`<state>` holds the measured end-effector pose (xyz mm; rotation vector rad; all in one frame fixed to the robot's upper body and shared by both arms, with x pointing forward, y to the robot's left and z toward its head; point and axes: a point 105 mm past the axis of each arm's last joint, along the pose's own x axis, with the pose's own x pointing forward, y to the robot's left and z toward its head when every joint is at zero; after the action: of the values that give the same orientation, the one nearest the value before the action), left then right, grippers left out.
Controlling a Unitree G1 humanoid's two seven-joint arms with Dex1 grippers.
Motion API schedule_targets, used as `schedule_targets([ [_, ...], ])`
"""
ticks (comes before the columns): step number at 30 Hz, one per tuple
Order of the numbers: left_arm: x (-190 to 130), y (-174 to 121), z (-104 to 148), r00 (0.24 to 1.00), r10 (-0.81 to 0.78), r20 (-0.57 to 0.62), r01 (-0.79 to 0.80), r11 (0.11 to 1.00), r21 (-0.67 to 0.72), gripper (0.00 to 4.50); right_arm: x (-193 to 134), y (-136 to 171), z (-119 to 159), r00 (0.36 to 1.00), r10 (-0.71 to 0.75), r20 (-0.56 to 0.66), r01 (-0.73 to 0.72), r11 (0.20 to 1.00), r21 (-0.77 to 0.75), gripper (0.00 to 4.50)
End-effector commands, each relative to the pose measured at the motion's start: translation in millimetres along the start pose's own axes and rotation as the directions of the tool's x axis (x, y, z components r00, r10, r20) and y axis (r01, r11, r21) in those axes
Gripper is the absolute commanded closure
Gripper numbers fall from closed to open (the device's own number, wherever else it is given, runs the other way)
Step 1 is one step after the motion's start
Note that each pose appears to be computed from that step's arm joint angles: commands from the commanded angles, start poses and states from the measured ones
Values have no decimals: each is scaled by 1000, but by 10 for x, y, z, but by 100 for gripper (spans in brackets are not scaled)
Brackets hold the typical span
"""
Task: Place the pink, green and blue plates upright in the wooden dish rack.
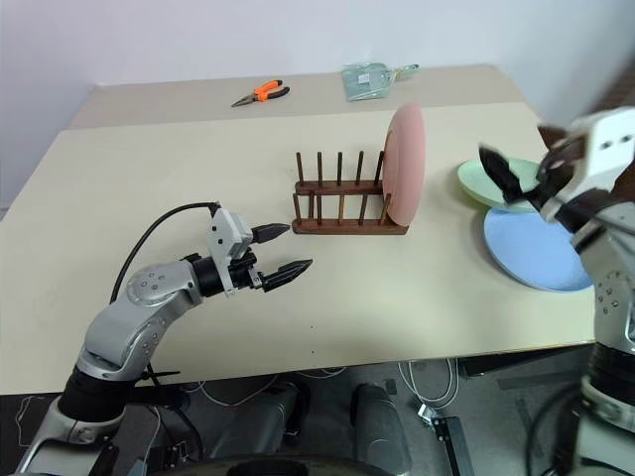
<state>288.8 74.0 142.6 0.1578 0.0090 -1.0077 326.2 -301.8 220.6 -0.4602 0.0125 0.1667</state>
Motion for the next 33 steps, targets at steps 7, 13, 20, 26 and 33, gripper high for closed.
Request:
schedule_targets([
  [7, 57, -35, 91, 999, -26, 29, 24, 998, 49, 42, 265, -142, -661, 968, -43, -246, -130, 755, -643, 2],
  [13, 53, -44, 81, 1000, -17, 26, 16, 998, 53, 42, 443, -177, -794, 965, -63, -255, -150, 665, -732, 90],
  [20, 39, -46, 78, 1000, -7, 23, 6, 999, 54, 42, 493, -172, -793, 971, -61, -229, -146, 607, -781, 445],
  [26, 21, -22, 75, 1000, 9, 25, -10, 998, 58, 42, 439, -184, -493, 990, -81, -115, -51, 553, -832, 448],
  [33, -80, 329, 102, 985, 165, 60, -169, 982, 87, 42, 156, -144, 871, 893, -183, 411, 291, 932, -217, 448],
])
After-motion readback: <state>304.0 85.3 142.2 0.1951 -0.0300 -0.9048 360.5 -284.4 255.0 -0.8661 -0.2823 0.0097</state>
